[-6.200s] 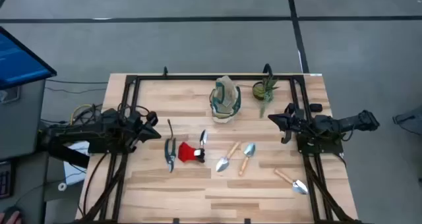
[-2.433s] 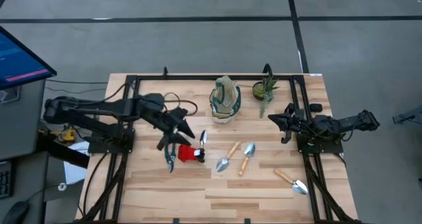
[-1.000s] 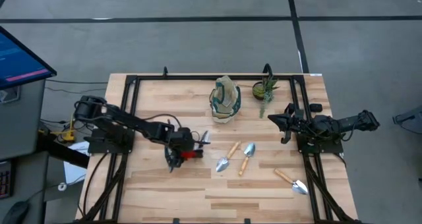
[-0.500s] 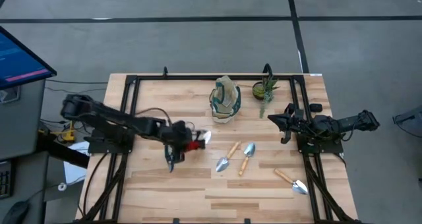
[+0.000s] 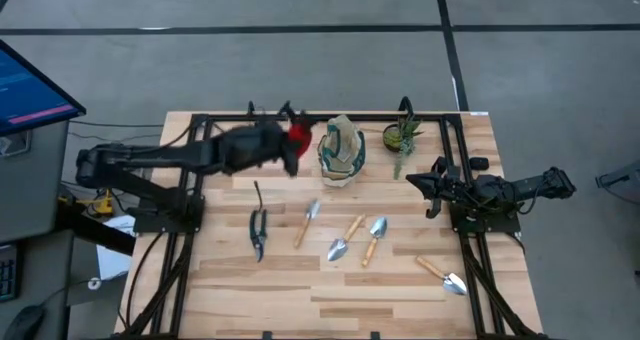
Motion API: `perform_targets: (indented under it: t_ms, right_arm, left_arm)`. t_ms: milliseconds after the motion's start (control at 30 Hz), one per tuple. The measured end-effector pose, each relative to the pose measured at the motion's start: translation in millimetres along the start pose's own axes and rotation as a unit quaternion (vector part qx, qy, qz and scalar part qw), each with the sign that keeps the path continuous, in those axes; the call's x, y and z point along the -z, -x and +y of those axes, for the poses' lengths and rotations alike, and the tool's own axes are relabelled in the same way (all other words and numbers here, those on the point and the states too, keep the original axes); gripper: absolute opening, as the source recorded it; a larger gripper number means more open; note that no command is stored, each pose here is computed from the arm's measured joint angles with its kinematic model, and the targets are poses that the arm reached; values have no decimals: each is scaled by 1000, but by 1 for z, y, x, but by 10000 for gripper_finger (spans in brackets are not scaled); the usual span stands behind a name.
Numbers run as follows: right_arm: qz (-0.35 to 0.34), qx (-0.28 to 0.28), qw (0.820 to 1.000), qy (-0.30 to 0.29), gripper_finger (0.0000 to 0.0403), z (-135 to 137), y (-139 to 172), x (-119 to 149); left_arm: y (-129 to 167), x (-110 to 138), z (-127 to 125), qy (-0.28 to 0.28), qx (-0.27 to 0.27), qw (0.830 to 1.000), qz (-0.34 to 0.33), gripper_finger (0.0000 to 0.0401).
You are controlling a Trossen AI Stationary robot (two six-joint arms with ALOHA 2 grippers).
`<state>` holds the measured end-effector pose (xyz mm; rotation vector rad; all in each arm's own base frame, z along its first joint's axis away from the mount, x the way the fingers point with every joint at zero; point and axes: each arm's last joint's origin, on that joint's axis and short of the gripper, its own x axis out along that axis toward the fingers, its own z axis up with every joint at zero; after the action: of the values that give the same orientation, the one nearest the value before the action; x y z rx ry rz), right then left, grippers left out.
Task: Pick & Place Garden tools in Gardening bag
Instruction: Put the red gloves into the brown gardening bag
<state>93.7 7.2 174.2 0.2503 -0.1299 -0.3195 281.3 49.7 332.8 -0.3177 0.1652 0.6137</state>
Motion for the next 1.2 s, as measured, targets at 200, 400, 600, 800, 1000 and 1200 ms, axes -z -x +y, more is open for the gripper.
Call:
perform_targets:
  t_ms: [200, 400, 600, 800, 1000, 1200]
  right_arm:
    - [0, 0, 1000, 0, 0, 0, 0, 0]
    - [0, 0, 1000, 0, 0, 0, 0, 0]
    - [0, 0, 1000, 0, 0, 0, 0, 0]
    - [0, 0, 1000, 0, 0, 0, 0, 0]
    - [0, 0, 1000, 0, 0, 0, 0, 0]
    - [0, 0, 1000, 0, 0, 0, 0, 0]
  left_arm:
    - [-44, -11, -17, -2, -2, 1000, -25, 53]
    - [-89, 11, -36, -28, -9, 1000, 5, 53]
    - [-113, 37, -38, -42, -42, 998, 22, 53]
    - [-124, 48, -37, -33, -48, 998, 21, 53]
    - [-128, 46, -31, -24, -45, 998, 23, 99]
    - [-132, 44, -26, -16, 0, 999, 41, 193]
